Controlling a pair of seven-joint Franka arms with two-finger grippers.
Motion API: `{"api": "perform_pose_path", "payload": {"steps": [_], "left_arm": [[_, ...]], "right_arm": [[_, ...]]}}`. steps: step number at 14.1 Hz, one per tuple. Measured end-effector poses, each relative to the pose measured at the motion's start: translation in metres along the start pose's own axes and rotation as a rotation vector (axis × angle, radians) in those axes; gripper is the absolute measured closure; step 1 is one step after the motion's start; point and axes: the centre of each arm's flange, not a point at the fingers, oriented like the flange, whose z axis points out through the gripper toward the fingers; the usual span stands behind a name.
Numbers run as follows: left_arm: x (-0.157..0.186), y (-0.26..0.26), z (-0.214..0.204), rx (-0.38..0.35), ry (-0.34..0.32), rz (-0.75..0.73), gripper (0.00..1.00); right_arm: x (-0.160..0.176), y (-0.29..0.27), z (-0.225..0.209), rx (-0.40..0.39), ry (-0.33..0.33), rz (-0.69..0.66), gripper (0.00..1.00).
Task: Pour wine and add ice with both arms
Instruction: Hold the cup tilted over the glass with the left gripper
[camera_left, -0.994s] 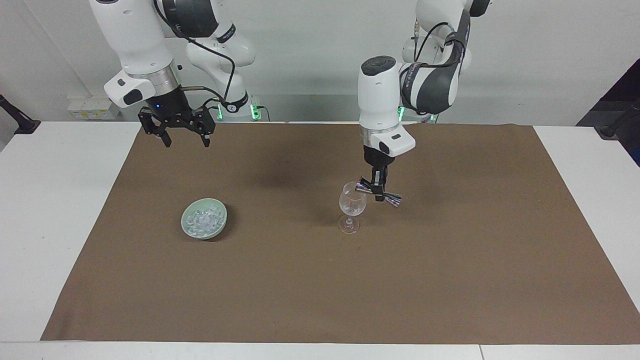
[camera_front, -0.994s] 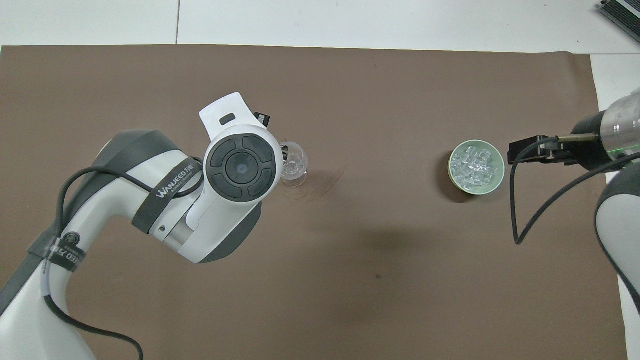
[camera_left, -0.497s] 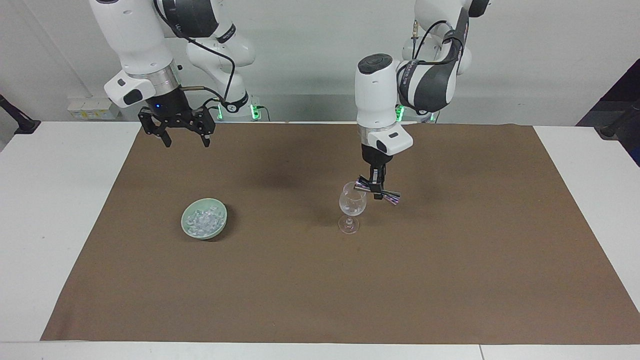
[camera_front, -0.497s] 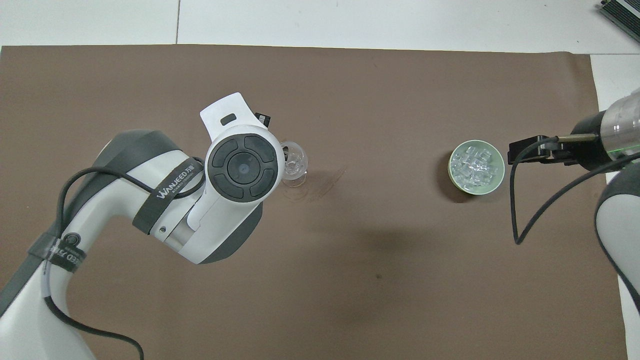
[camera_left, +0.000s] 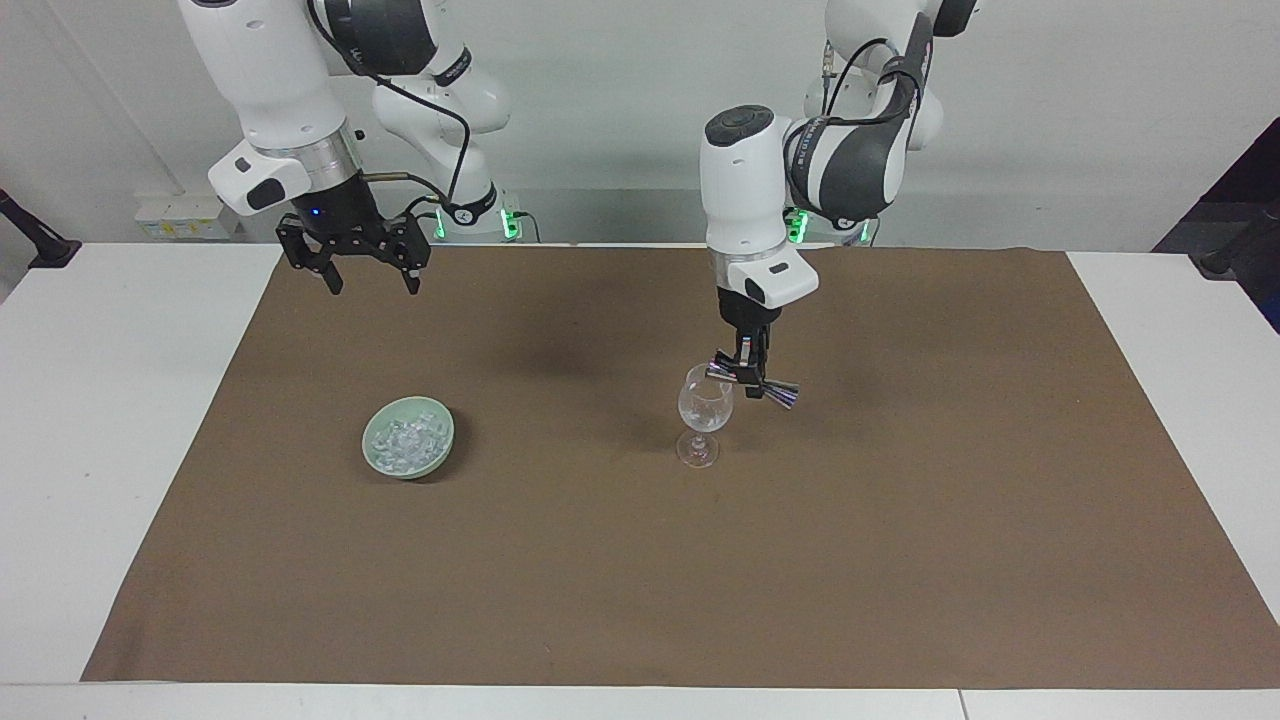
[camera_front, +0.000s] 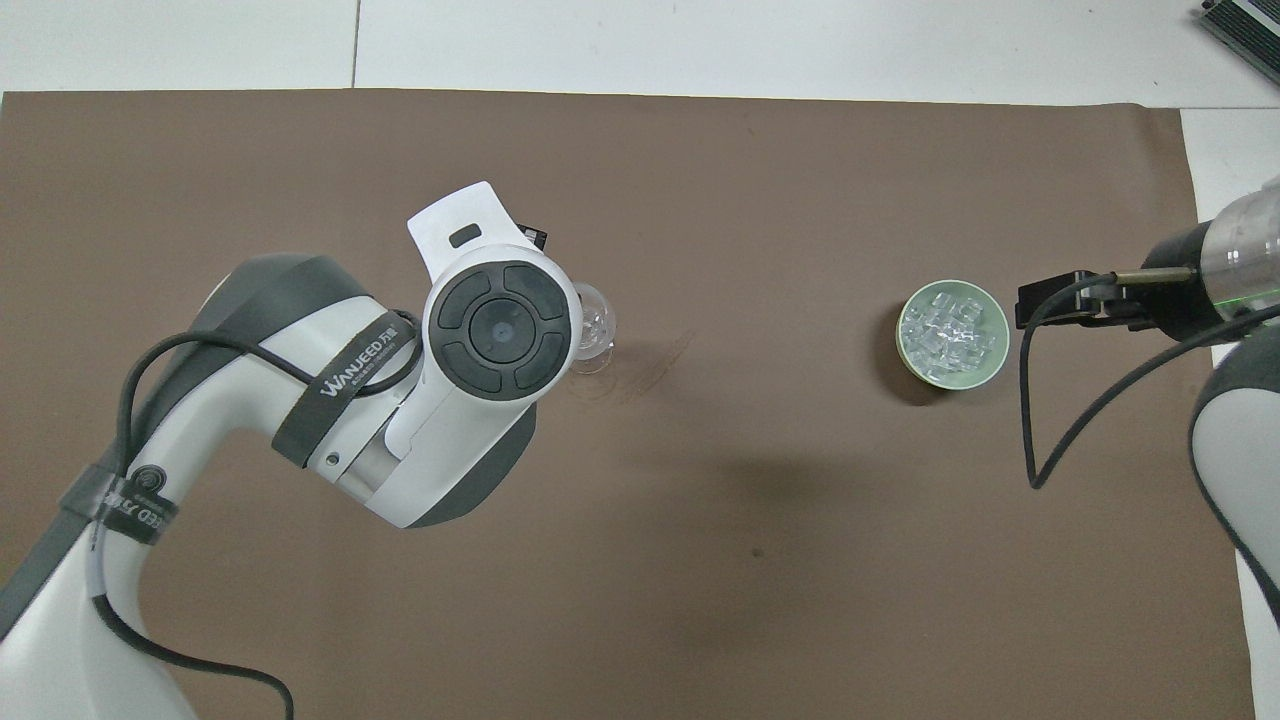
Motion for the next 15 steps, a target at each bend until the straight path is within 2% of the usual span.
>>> {"api": "perform_pose_path", "payload": {"steps": [15], "left_arm": [[0.0045, 0.0076, -0.0065, -0.035, 0.046, 0.021, 0.79]], "right_arm": [[0.0000, 0.0000, 0.0000, 0.000, 0.000, 0.000, 0.00]]}}
